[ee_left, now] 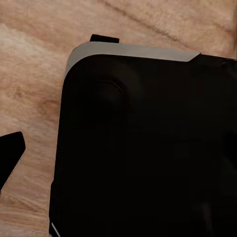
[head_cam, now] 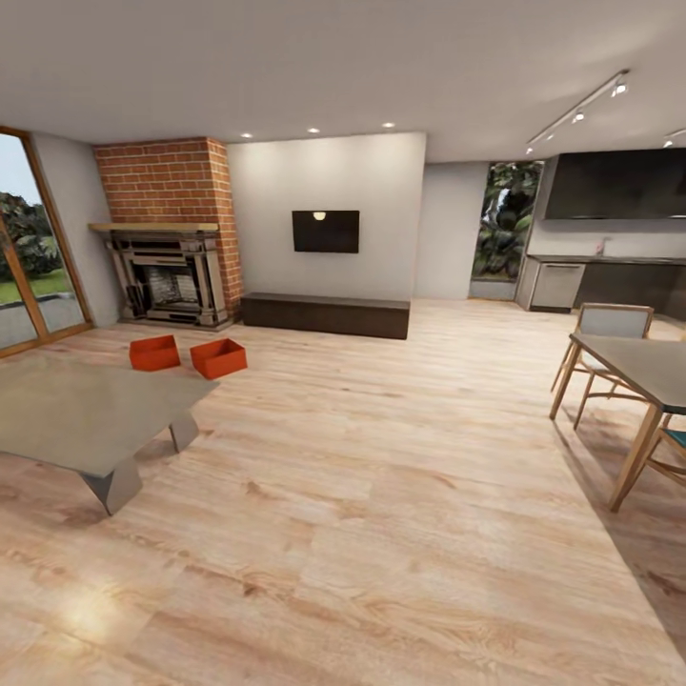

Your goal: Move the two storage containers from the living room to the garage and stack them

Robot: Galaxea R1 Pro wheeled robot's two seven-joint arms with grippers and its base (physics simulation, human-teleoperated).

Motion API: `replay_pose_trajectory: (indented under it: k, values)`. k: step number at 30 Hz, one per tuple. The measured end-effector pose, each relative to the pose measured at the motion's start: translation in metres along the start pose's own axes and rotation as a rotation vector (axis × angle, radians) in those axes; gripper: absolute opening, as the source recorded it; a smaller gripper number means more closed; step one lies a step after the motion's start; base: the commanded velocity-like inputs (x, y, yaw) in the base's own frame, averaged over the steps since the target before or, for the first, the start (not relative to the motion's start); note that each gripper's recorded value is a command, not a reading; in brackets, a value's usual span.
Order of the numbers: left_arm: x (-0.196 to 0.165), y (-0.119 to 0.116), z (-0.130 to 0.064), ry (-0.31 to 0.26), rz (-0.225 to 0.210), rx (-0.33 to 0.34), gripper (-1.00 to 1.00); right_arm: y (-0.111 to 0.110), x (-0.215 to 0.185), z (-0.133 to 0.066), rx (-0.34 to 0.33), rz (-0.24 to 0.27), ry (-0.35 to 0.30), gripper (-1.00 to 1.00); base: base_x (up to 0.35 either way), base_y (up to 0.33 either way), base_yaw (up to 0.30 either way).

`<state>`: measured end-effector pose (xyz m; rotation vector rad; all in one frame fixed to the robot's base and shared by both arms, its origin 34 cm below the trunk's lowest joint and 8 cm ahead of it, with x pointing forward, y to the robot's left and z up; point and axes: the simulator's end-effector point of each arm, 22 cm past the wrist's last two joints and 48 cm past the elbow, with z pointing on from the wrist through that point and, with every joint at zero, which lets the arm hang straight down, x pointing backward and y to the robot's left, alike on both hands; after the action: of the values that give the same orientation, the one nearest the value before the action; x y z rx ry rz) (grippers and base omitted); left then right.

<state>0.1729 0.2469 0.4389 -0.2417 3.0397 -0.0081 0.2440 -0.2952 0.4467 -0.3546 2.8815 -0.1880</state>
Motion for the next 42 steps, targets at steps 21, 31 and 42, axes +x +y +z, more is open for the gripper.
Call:
replay_pose_trajectory:
  k: [21, 31, 42]
  values:
    - [0.0003, 0.0000, 0.0000, 0.001, 0.000, 0.000, 1.00, 0.0013, -0.0005, -0.0001, -0.001, 0.003, -0.001, 1.00, 0.323, 0.000, -0.028]
    - [0.0007, 0.0000, 0.0000, 0.003, 0.000, 0.000, 1.00, 0.0001, 0.0007, 0.0000, 0.000, 0.000, 0.003, 1.00, 0.323, 0.000, -0.001]
    - [0.0010, 0.0001, 0.0000, 0.003, 0.000, 0.000, 1.00, 0.0009, 0.0011, 0.0000, -0.008, -0.012, 0.004, 1.00, 0.323, 0.000, 0.000]
